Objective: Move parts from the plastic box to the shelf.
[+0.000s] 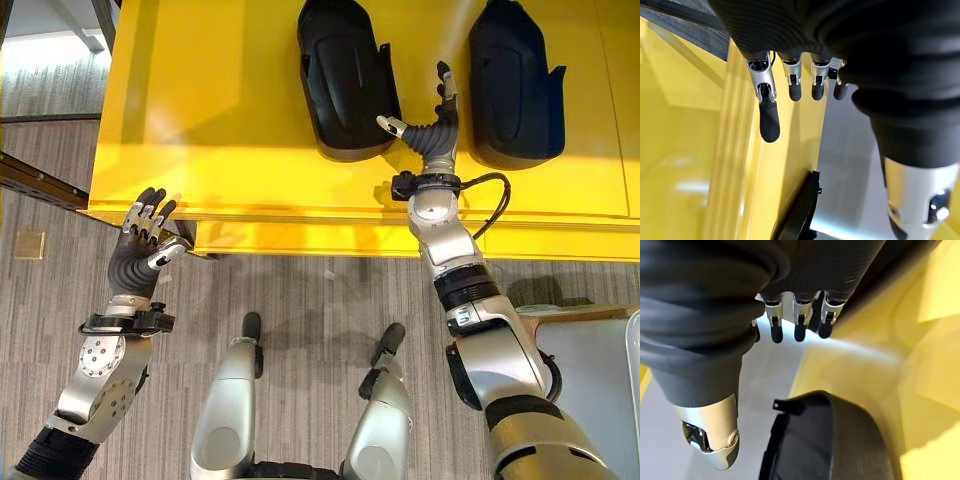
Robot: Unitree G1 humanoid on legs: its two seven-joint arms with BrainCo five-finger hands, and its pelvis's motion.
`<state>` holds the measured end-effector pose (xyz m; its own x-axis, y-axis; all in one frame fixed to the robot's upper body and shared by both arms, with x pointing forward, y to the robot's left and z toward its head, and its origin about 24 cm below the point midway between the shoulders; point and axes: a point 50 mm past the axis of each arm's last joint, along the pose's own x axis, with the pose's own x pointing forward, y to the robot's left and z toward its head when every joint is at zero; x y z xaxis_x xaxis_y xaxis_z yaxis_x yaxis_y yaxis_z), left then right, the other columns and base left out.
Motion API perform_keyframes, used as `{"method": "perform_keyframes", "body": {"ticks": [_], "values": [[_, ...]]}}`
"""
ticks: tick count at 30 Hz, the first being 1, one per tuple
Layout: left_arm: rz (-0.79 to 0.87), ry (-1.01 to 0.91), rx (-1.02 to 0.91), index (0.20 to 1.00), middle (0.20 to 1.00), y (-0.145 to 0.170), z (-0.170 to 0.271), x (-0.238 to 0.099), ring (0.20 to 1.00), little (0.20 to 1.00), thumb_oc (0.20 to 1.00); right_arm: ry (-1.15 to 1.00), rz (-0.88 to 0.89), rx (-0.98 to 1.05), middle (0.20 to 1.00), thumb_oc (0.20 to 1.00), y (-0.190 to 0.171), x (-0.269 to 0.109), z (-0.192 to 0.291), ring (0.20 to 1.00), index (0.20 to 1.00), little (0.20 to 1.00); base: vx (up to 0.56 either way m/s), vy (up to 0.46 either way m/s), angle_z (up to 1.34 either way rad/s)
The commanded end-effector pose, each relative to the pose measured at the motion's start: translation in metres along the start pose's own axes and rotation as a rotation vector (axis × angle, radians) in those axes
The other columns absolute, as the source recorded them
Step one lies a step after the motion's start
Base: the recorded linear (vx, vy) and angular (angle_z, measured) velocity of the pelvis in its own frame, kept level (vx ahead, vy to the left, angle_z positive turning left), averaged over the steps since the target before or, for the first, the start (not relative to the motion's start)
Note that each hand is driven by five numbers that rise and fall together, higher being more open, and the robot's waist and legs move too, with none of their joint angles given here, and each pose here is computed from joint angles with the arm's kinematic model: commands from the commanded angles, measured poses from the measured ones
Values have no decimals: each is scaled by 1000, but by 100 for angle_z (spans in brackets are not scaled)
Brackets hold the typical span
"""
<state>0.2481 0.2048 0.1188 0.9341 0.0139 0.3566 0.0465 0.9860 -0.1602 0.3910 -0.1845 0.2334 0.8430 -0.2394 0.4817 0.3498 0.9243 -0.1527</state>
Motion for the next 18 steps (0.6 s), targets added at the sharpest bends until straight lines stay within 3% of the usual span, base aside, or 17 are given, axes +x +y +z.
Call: {"method": "perform_keyframes", "body": {"ticks": [1,18], "values": [[-54,-132,-7,1000,1000,-8,26,-2,1000,1000,1000,-156,-7,70,1000,1000,2,19,47,1000,1000,1000,0,0,0],[-90,-108,-18,1000,1000,-12,22,0,1000,1000,1000,79,-24,121,1000,1000,11,30,14,1000,1000,1000,0,0,0]]}}
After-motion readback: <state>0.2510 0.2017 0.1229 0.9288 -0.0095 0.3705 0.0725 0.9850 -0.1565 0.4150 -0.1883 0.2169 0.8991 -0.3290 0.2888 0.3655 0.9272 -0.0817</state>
